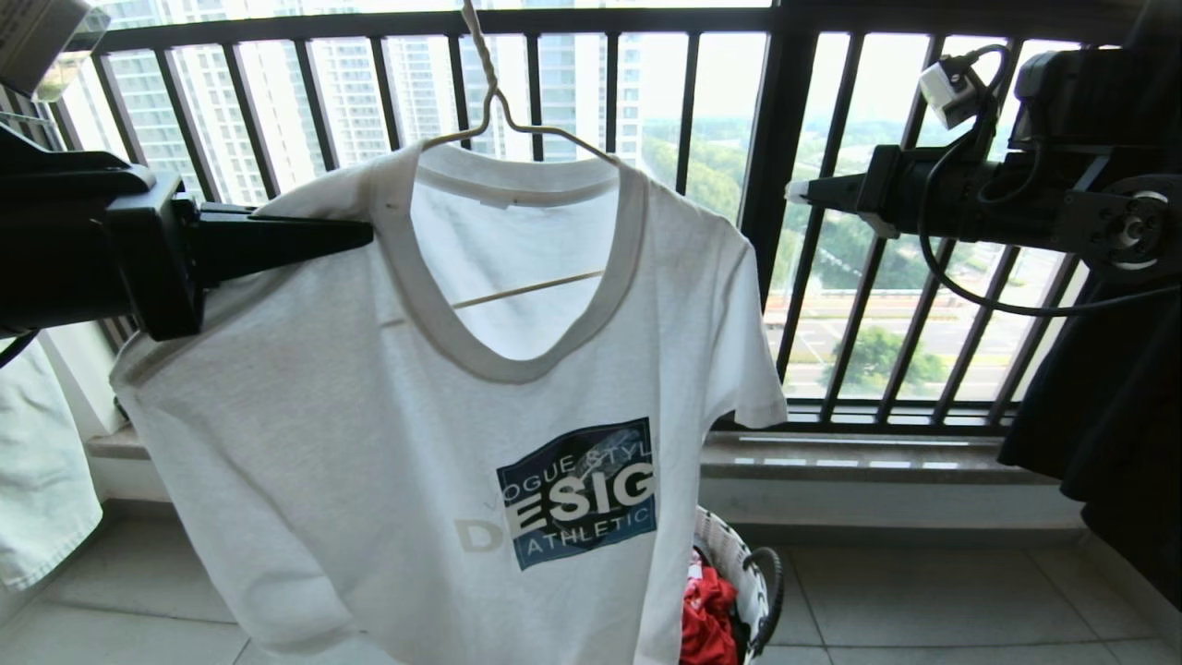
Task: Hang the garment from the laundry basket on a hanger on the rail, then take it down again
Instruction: Hang the clothes rack on the clothesline
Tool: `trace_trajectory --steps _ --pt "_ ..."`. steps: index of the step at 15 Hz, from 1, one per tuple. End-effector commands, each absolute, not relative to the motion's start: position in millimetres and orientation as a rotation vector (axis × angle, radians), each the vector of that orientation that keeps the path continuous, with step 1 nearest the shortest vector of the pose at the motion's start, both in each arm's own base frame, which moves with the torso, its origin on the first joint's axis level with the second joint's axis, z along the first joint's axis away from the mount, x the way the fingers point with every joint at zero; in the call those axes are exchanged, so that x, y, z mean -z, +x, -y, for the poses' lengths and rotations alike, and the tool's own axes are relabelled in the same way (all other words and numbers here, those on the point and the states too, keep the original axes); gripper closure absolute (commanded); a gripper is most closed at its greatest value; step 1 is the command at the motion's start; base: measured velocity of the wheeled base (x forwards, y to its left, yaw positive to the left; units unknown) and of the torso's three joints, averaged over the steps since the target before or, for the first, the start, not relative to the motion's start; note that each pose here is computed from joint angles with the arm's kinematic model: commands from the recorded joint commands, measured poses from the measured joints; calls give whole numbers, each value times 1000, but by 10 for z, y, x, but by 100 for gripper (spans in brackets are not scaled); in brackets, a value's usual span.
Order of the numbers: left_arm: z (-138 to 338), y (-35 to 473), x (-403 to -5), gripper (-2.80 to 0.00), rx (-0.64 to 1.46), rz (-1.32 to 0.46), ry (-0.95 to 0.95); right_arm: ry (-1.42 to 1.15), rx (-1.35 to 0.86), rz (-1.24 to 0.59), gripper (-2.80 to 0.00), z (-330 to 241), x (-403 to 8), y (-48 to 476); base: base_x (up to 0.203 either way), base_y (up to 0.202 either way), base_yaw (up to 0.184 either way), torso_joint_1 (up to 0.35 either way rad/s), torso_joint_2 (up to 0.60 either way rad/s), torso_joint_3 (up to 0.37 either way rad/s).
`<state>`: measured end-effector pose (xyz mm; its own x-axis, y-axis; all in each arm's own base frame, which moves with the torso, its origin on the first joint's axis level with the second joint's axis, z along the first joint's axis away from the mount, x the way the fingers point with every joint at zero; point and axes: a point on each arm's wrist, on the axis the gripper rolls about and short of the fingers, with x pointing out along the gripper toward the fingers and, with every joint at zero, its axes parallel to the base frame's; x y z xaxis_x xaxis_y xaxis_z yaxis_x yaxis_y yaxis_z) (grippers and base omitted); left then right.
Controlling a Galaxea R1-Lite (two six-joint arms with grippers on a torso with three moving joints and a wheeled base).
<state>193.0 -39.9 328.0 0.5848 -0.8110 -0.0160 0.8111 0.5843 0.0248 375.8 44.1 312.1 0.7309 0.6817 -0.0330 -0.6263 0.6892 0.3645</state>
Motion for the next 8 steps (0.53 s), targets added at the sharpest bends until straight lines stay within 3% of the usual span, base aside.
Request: trace_trajectory --steps 1,4,8 --pt "367 1767 -3301 0 872 15 25 310 -711 -129 0 -447 -3263 3558 0 0 0 0 0 0" --pt "338 1656 -3346 0 779 23 -18 202 -536 -95 0 -541 -3212 3510 0 0 0 0 0 0" --pt "312 1485 -3374 0 764 31 -76 175 -503 -67 0 -610 -3335 3018 0 0 0 0 0 0"
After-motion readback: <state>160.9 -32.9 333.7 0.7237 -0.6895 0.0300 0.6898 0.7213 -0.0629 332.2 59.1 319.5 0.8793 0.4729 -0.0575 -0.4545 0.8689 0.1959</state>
